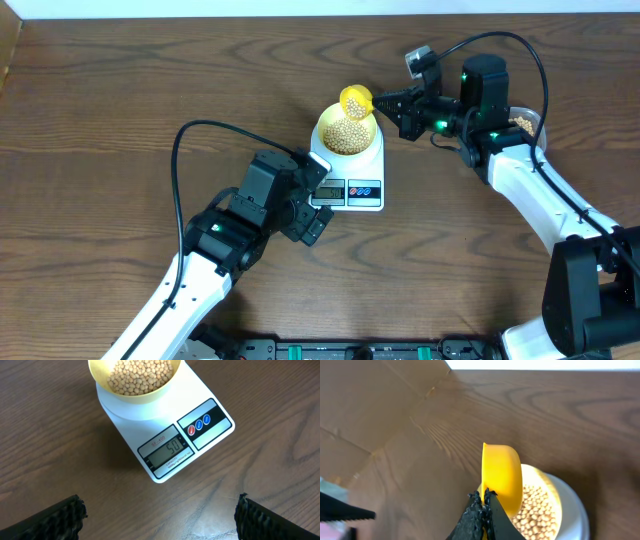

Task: Scoop item into bowl and weigh 50g on scale
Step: 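Tip the yellow scoop to pour soybeans into the yellow bowl, then carry the empty scoop right back above the soybean tub, then lower the yellow scoop into the tub and lay it on the soybeans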

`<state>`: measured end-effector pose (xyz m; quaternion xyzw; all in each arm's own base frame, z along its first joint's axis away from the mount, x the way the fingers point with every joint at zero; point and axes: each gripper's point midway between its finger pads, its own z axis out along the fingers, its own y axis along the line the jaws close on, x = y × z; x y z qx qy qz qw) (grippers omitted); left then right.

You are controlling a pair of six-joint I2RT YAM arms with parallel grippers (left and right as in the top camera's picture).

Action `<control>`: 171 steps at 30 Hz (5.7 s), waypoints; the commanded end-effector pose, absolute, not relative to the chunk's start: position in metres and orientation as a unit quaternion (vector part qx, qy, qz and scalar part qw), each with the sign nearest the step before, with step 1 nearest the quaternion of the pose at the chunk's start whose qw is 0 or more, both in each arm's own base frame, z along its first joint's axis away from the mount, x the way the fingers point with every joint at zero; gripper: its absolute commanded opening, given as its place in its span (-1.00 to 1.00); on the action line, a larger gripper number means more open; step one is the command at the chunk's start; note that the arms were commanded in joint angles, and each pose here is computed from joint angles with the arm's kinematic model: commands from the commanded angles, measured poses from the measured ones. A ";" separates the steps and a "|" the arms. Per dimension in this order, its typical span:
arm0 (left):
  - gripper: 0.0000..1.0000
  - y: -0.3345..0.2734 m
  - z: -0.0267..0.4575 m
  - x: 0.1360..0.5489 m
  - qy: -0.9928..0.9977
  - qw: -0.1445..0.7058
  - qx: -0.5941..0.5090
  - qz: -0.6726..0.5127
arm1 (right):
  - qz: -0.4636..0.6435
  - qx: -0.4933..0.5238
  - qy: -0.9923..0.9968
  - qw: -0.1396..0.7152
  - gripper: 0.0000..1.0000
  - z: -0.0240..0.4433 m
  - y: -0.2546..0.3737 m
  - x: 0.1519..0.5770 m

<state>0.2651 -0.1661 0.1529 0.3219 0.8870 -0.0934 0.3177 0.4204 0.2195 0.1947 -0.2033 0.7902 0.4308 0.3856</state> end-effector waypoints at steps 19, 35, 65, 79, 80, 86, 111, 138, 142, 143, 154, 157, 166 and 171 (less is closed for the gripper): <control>0.96 -0.167 0.155 0.264 0.884 0.321 0.326 -0.095 | 0.516 0.023 0.799 0.308 -0.98 0.203 0.143 0.444; 0.96 -0.167 0.155 0.264 0.884 0.321 0.326 -0.095 | 0.503 0.132 0.788 0.331 -0.98 0.203 0.056 0.461; 0.96 -0.167 0.155 0.264 0.884 0.321 0.326 -0.095 | 0.416 0.157 0.833 0.329 -0.98 0.154 -0.042 0.422; 0.96 -0.167 0.155 0.264 0.884 0.321 0.326 -0.095 | 0.300 -0.034 0.867 0.397 -0.98 0.139 -0.047 0.417; 0.96 -0.167 0.155 0.264 0.884 0.321 0.326 -0.095 | 0.291 -0.053 0.866 0.404 -0.98 0.139 -0.047 0.417; 0.96 -0.167 0.155 0.264 0.884 0.321 0.326 -0.095 | 0.226 -0.185 0.847 0.443 -0.98 0.139 -0.047 0.417; 0.96 -0.167 0.155 0.264 0.884 0.321 0.326 -0.095 | 0.017 -0.537 0.680 0.498 -0.99 0.139 -0.045 0.415; 0.95 -0.167 0.155 0.264 0.884 0.321 0.326 -0.095 | 0.370 0.038 0.860 0.349 -0.97 0.140 -0.035 0.407; 0.95 -0.167 0.155 0.264 0.884 0.321 0.326 -0.095 | 0.320 0.210 0.877 0.289 -0.97 0.115 -0.063 0.408; 0.96 -0.167 0.155 0.264 0.884 0.321 0.326 -0.095 | 0.304 0.250 0.877 0.276 -0.97 0.109 -0.071 0.407; 0.96 -0.167 0.155 0.264 0.884 0.321 0.326 -0.095 | 0.259 0.312 0.875 0.265 -0.89 0.098 -0.088 0.406; 0.96 -0.167 0.155 0.264 0.884 0.321 0.326 -0.095 | 0.259 0.312 0.875 0.265 -0.24 0.098 -0.088 0.406; 0.95 -0.167 0.155 0.264 0.884 0.321 0.326 -0.095 | 0.258 0.307 0.876 0.269 0.40 0.099 -0.088 0.407; 0.96 -0.167 0.155 0.264 0.884 0.321 0.326 -0.095 | 0.253 0.291 0.882 0.272 0.99 0.098 -0.088 0.406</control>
